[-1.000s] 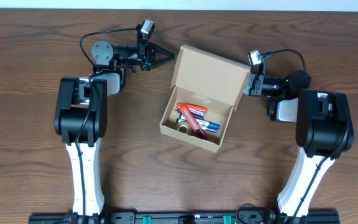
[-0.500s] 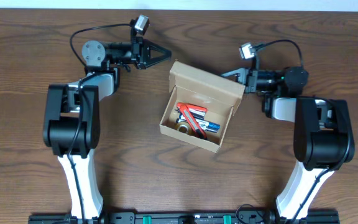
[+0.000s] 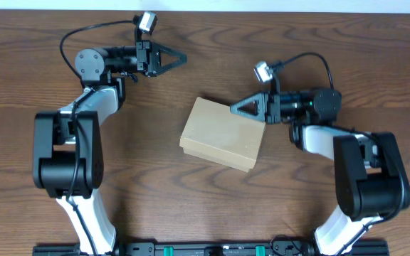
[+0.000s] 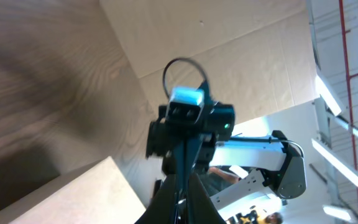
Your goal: Pack container
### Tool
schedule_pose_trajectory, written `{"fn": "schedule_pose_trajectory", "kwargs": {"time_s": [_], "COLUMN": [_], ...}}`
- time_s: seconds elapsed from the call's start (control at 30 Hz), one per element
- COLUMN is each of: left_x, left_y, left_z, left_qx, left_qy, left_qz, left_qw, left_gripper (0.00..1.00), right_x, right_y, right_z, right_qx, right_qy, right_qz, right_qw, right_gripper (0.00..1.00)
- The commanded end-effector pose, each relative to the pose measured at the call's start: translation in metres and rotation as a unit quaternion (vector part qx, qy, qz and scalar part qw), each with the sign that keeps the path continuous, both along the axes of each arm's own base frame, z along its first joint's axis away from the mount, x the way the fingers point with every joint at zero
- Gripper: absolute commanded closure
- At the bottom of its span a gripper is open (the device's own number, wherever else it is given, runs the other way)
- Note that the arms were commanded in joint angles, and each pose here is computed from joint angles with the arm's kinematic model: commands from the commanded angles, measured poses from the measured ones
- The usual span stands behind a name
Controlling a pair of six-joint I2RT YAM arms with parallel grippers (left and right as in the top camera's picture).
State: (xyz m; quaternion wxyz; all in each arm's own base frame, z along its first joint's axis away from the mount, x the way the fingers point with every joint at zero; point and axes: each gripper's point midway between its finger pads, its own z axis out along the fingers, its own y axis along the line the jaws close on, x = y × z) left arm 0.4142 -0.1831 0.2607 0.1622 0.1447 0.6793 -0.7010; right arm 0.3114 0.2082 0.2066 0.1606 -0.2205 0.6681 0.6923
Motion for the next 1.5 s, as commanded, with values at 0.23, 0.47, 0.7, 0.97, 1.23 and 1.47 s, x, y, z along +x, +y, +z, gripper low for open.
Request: {"fn": "schedule_pose_trajectory", "kwargs": {"time_s": [0.23,0.47,0.7,0.97,1.23,1.47], "left_x": [-0.040,-0.080,-0.065,-0.039,-0.008,0.036], "left_y": [0.002,0.009,0.039,0.074,0.131,0.190], "left_z": [0.076,0.137,0.165,0.210,0.251,0.246], "left_qx": [0.002,0.003,0.020,0.044,0.065,0.114], "left_qy": [-0.162,-0.309,-0.337,-0.391,-0.411,-0.360], "left_qz": [-0.002,0.009,0.053,0.101,0.226,0.379], "left_qw": [0.987,0.951,0.940,0.914,0.881,0.845], "left_gripper": [0.23,0.04,0.04,0.04,0.04,0.04], "right_x": [-0.048,-0.057,-0.023,0.023,0.067,0.101], "right_y": [-0.007,-0.038,-0.073,-0.121,-0.172,-0.219], "right_z": [0.112,0.225,0.251,0.274,0.275,0.274], "right_qx": [0.024,0.018,-0.009,-0.014,-0.028,-0.050], "right_qy": [-0.258,-0.416,-0.424,-0.440,-0.404,-0.362], "right_qz": [0.002,-0.051,-0.109,-0.237,-0.378,-0.504], "right_qw": [0.966,0.908,0.899,0.866,0.833,0.782], "right_gripper": [0.72,0.41,0.26,0.01,0.01,0.01]}}
